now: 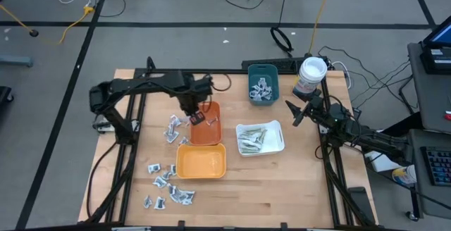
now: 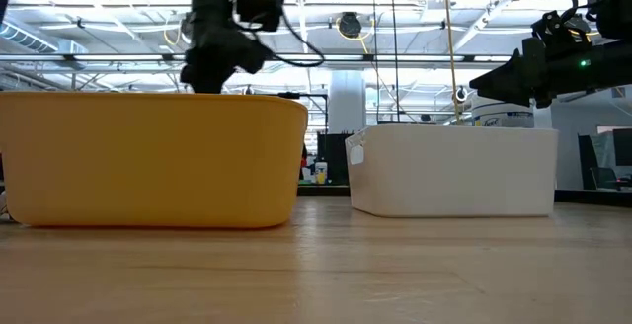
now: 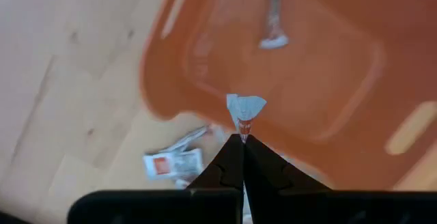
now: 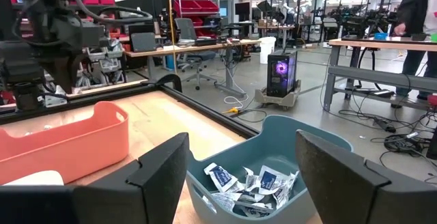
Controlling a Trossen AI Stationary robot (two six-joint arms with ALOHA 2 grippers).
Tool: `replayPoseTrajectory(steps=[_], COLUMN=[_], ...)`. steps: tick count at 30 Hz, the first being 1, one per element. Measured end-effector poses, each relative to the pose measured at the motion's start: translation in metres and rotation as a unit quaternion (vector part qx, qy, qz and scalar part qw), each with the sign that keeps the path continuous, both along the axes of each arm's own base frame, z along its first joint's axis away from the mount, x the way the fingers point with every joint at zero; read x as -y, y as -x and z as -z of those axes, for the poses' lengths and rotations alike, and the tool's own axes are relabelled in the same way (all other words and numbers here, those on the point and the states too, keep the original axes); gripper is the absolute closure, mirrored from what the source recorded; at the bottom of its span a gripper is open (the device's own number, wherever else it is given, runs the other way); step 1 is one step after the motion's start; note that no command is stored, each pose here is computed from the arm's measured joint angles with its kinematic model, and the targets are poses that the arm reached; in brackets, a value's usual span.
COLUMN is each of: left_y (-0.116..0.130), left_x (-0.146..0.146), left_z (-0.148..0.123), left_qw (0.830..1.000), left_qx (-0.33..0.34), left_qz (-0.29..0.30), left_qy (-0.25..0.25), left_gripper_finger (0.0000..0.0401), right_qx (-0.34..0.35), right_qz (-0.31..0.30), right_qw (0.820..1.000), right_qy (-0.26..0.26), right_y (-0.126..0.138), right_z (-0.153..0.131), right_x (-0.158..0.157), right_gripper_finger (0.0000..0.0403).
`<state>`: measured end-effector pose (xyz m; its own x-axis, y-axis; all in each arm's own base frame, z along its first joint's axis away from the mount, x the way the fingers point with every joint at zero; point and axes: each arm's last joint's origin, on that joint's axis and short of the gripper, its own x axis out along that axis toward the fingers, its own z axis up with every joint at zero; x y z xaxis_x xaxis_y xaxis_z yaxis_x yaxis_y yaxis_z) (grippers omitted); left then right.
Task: Pick & Place First Aid Supplies
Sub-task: Put the orange sachet into the orange bin
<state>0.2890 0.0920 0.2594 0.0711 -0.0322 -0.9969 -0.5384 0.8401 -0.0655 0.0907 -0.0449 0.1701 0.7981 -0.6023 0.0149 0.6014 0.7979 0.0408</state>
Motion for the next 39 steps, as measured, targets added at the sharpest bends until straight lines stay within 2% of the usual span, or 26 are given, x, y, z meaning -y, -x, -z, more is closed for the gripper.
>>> replayPoseTrajectory(steps=[5,10,18,23,28,35,39], left_y=[-0.024,-0.039,-0.063,-0.065,-0.064,-0.063,-0.06], left_x=[0.005,0.016,0.028,0.03,0.028,0.026,0.021], left_z=[-0.004,0.019,0.05,0.054,0.052,0.051,0.049], left_qw=[1.0,1.0,1.0,1.0,1.0,1.0,0.999], left_qx=[0.016,-0.012,-0.013,-0.013,-0.01,-0.009,-0.011], left_qz=[0.005,0.009,0.009,0.008,-0.015,-0.008,0.029], left_qy=[-0.004,-0.009,-0.021,-0.004,-0.001,-0.002,0.008], left_gripper_finger=[0.04,0.04,0.04,0.0394,0.035,0.024,0.0191], right_qx=[0.0,0.0,0.0,0.0,0.0,0.0,0.0], right_qz=[0.0,0.0,0.0,0.0,0.0,0.0,0.0], right_qw=[1.0,1.0,1.0,1.0,1.0,1.0,1.0], right_qy=[0.0,0.0,0.0,0.0,0.0,0.0,0.0], right_y=[0.0,0.0,0.0,0.0,0.0,0.0,0.0], right_z=[0.0,0.0,0.0,0.0,0.0,0.0,0.0], right_x=[0.0,0.0,0.0,0.0,0.0,0.0,0.0], right_gripper_finger=[0.014,0.014,0.014,0.014,0.014,0.014,0.014])
